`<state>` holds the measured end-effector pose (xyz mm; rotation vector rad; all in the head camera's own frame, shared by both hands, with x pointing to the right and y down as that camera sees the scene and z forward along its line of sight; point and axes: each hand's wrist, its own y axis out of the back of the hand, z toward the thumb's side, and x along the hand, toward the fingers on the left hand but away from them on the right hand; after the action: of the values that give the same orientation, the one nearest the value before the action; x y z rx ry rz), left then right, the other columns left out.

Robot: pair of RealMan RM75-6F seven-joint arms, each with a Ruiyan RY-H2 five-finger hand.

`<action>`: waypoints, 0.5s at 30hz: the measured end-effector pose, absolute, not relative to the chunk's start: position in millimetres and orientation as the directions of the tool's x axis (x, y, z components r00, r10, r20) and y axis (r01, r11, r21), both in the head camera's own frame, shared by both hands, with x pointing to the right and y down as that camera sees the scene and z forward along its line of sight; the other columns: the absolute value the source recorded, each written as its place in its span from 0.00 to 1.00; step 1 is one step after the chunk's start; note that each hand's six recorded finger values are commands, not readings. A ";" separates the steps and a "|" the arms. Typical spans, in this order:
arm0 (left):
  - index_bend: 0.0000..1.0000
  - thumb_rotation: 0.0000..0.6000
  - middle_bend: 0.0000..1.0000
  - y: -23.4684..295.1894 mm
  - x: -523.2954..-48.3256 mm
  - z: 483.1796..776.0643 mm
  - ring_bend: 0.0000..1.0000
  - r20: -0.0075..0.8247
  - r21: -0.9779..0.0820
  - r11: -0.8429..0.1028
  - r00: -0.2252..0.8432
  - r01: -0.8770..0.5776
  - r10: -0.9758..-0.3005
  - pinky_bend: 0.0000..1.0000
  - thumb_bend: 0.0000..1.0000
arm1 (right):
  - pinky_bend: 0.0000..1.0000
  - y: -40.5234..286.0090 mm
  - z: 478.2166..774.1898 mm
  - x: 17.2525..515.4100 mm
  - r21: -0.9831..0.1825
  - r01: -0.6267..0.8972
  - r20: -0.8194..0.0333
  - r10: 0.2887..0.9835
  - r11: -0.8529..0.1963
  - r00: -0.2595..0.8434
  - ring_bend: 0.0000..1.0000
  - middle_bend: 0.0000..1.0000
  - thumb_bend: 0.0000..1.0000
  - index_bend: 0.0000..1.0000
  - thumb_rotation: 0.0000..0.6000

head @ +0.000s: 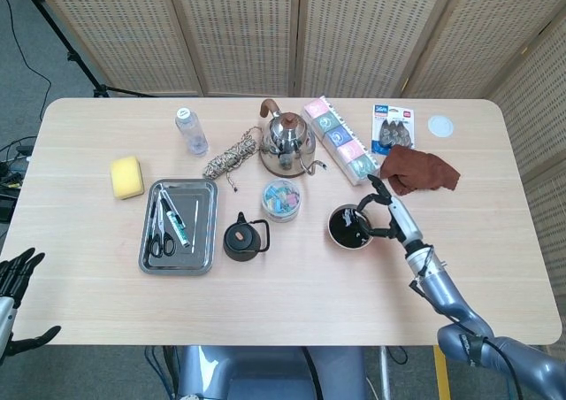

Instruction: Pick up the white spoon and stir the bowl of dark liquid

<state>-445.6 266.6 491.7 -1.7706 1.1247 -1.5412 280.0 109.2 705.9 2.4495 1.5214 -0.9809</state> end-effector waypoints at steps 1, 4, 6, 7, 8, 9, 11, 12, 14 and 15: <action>0.00 1.00 0.00 266.6 -445.3 492.1 0.00 0.528 -0.824 -0.512 0.002 -0.241 -0.849 0.00 0.00 | 0.00 110.9 704.6 281.7 -0.243 0.831 -0.566 0.769 -0.500 0.297 0.00 0.00 0.71 0.57 1.00; 0.00 1.00 0.00 266.8 -444.2 493.0 0.00 0.530 -0.823 -0.516 0.004 -0.238 -0.848 0.00 0.00 | 0.00 118.2 702.4 283.5 -0.236 0.821 -0.576 0.756 -0.519 0.312 0.00 0.00 0.71 0.57 1.00; 0.00 1.00 0.00 267.0 -443.5 493.0 0.00 0.530 -0.823 -0.516 0.006 -0.238 -0.848 0.00 0.00 | 0.00 123.9 703.2 280.7 -0.228 0.812 -0.584 0.743 -0.537 0.328 0.00 0.00 0.70 0.57 1.00; 0.00 1.00 0.00 267.0 -443.5 492.8 0.00 0.530 -0.823 -0.516 0.007 -0.238 -0.848 0.00 0.00 | 0.00 125.5 703.8 279.5 -0.226 0.809 -0.587 0.738 -0.543 0.332 0.00 0.00 0.70 0.57 1.00; 0.00 1.00 0.00 267.1 -443.7 492.4 0.00 0.529 -0.823 -0.515 0.007 -0.240 -0.849 0.00 0.00 | 0.00 126.2 704.3 278.4 -0.225 0.807 -0.588 0.736 -0.546 0.334 0.00 0.00 0.69 0.57 1.00; 0.00 1.00 0.00 267.1 -444.0 492.0 0.00 0.528 -0.824 -0.513 0.006 -0.241 -0.849 0.00 0.00 | 0.00 127.0 705.3 276.4 -0.224 0.805 -0.589 0.734 -0.550 0.338 0.00 0.00 0.68 0.57 1.00; 0.00 1.00 0.00 267.0 -444.9 490.9 0.00 0.525 -0.825 -0.510 0.005 -0.245 -0.851 0.00 0.00 | 0.00 127.6 706.6 273.2 -0.223 0.802 -0.590 0.731 -0.554 0.342 0.00 0.00 0.59 0.57 1.00; 0.00 1.00 0.00 267.0 -445.3 490.5 0.00 0.524 -0.825 -0.508 0.004 -0.247 -0.852 0.00 0.00 | 0.00 127.3 706.9 272.0 -0.223 0.801 -0.590 0.731 -0.556 0.343 0.00 0.00 0.49 0.55 1.00; 0.00 1.00 0.00 266.9 -446.4 489.8 0.00 0.522 -0.825 -0.507 0.003 -0.250 -0.853 0.00 0.00 | 0.00 126.9 706.2 271.0 -0.225 0.800 -0.588 0.732 -0.557 0.344 0.00 0.00 0.28 0.48 1.00; 0.00 1.00 0.00 266.9 -446.9 489.6 0.00 0.522 -0.825 -0.506 0.003 -0.251 -0.853 0.00 0.00 | 0.00 126.4 705.3 270.7 -0.227 0.799 -0.586 0.733 -0.556 0.344 0.00 0.00 0.17 0.42 1.00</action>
<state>-446.9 266.9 489.6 -1.7736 1.1348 -1.5329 270.7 126.4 705.3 2.4919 1.4261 -1.0035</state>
